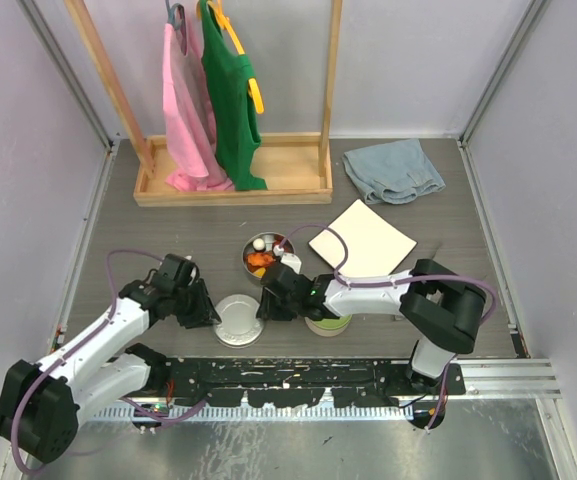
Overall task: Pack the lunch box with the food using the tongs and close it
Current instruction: Pick up the box lid from the center of the board.
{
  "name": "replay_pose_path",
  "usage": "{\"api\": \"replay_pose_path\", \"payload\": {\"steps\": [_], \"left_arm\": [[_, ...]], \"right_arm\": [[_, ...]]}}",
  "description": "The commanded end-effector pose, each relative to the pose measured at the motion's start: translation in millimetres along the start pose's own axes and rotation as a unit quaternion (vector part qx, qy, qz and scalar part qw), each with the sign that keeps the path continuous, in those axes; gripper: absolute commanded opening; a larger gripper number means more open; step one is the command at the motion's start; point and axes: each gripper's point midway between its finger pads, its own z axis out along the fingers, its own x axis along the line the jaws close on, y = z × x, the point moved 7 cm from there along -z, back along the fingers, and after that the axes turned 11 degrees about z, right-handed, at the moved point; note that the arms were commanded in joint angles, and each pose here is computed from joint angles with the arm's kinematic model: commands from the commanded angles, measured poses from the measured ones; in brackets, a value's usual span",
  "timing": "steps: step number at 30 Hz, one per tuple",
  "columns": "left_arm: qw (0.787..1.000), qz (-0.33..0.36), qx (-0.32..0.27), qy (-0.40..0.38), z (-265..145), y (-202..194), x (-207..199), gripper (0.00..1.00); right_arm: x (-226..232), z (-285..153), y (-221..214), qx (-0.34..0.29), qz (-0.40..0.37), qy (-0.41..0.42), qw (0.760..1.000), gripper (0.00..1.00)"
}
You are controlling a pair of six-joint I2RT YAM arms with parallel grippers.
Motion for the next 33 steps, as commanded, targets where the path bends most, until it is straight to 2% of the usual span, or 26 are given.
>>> {"api": "replay_pose_path", "payload": {"steps": [1,33], "left_arm": [[0.997,0.005,-0.036,-0.07,-17.4,19.7,-28.0,0.25],[0.994,0.0,-0.075,-0.082,-57.3,38.6,-47.4,0.25]], "right_arm": [[50.1,-23.5,8.7,-0.011,0.011,0.1,0.995,0.31],[97.4,-72.1,30.2,-0.041,0.022,0.168,0.985,0.3]]}}
